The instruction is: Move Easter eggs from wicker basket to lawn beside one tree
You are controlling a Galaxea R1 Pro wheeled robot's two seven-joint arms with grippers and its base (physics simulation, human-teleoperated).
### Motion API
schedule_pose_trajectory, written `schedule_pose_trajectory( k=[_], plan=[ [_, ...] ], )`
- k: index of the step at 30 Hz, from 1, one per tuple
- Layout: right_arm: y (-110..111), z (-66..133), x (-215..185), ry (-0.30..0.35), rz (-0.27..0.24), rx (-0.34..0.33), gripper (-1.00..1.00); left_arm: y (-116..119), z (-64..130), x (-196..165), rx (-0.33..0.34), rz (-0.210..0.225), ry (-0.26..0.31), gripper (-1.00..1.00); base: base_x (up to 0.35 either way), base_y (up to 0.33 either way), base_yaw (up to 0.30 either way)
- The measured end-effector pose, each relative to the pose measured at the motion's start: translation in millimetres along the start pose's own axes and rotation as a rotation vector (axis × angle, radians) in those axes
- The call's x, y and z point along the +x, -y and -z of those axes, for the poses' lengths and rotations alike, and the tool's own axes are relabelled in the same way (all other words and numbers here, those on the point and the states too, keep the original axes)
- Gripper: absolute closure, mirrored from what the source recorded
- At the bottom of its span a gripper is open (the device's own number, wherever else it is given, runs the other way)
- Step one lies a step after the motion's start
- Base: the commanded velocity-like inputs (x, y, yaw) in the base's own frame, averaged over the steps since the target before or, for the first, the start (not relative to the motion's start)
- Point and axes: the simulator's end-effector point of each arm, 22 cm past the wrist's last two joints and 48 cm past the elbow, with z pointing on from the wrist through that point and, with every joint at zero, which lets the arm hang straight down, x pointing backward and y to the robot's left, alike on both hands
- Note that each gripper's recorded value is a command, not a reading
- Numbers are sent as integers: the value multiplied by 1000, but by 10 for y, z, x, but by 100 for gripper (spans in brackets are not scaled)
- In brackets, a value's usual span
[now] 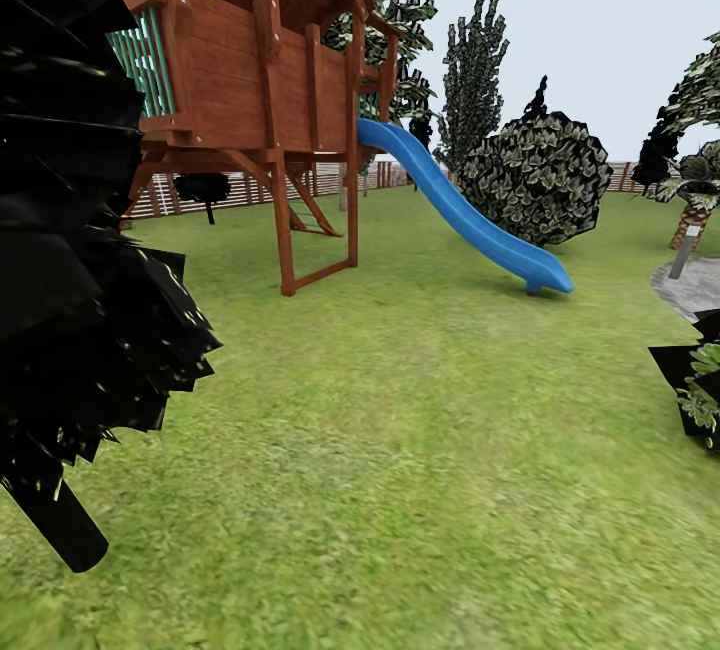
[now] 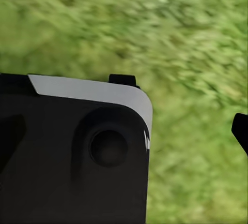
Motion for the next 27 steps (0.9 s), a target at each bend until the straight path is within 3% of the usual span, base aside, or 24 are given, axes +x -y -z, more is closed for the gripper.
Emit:
schedule_pose_trajectory(
  k=[3,14,27],
  plan=[
    [-14,0,2,0,0,-2,-100,195,2,-80,27,5,17,-100,0,0,0],
    [-18,2,21,-5,-2,-2,-100,317,5,-41,46,6,8,-100,-18,-17,0],
    [11,2,15,-3,-1,1,-100,450,11,-27,62,3,5,-100,-146,-256,0]
  ],
)
